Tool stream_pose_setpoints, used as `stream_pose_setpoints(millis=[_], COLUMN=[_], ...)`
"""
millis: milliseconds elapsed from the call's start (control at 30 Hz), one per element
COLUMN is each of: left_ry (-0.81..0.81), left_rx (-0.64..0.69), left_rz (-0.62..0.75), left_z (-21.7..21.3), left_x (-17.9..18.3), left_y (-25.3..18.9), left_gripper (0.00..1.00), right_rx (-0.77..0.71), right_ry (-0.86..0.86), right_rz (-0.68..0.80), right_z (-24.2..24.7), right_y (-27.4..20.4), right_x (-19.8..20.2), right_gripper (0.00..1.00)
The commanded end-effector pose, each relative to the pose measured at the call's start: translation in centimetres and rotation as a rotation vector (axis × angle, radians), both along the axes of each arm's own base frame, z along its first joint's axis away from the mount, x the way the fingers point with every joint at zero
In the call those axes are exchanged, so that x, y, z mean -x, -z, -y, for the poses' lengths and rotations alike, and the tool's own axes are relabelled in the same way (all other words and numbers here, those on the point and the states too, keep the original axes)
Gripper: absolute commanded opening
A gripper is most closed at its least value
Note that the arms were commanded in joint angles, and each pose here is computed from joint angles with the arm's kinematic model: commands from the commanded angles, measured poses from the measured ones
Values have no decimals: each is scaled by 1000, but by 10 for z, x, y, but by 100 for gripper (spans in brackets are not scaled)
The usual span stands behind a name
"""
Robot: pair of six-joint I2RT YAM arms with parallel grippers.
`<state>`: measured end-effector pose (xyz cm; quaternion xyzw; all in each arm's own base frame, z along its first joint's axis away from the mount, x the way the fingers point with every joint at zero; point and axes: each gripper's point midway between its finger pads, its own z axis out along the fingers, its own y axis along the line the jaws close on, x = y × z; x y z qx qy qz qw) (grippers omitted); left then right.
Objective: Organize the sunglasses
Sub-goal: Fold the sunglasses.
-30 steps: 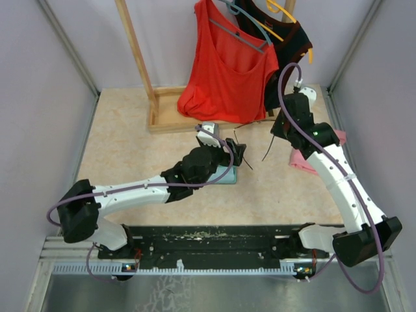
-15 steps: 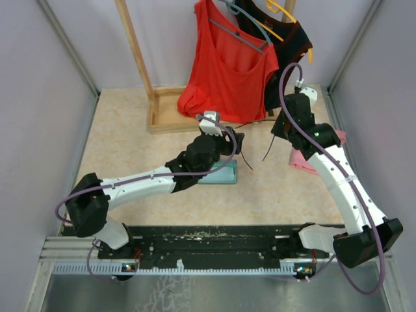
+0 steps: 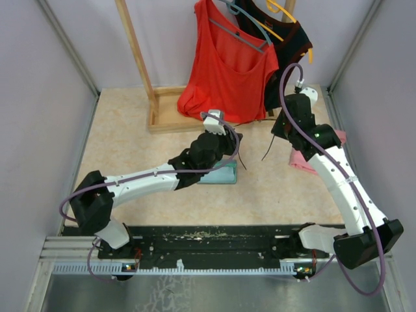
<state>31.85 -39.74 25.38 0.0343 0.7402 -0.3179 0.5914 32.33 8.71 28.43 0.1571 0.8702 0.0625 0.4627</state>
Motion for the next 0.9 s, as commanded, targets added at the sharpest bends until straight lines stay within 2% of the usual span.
stream_pose_setpoints(millis=[0,67,100,233,400,533,700,867], left_ry=[11,8,8,17,39,70,102,204], left_rx=[22,21,24,41,103,150,188,251], left_rz=[-2,-16,-25,-80,-182,-237,-286,-320], left_z=[6,5,5,0,-13,-23,-35,-42], left_x=[-4,-5,-5,-9,-17,-21,-20,-11], left_y=[-9,-8,-8,-5,2,3,6,0], left_gripper=[31,22,17,0,0,0,0,0], right_rx=[-22,-24,-29,-43,-63,-109,-205,-195], right_ry=[-5,-14,-16,-60,-154,-273,-438,-435], right_rz=[83,90,99,136,191,292,552,834], right_z=[-1,-1,-2,-6,-16,-29,-47,-34], right_y=[-21,-22,-24,-30,-39,-59,-106,-133], right_x=[2,3,3,6,15,31,60,82], right_gripper=[0,1,8,20,36,39,39,39])
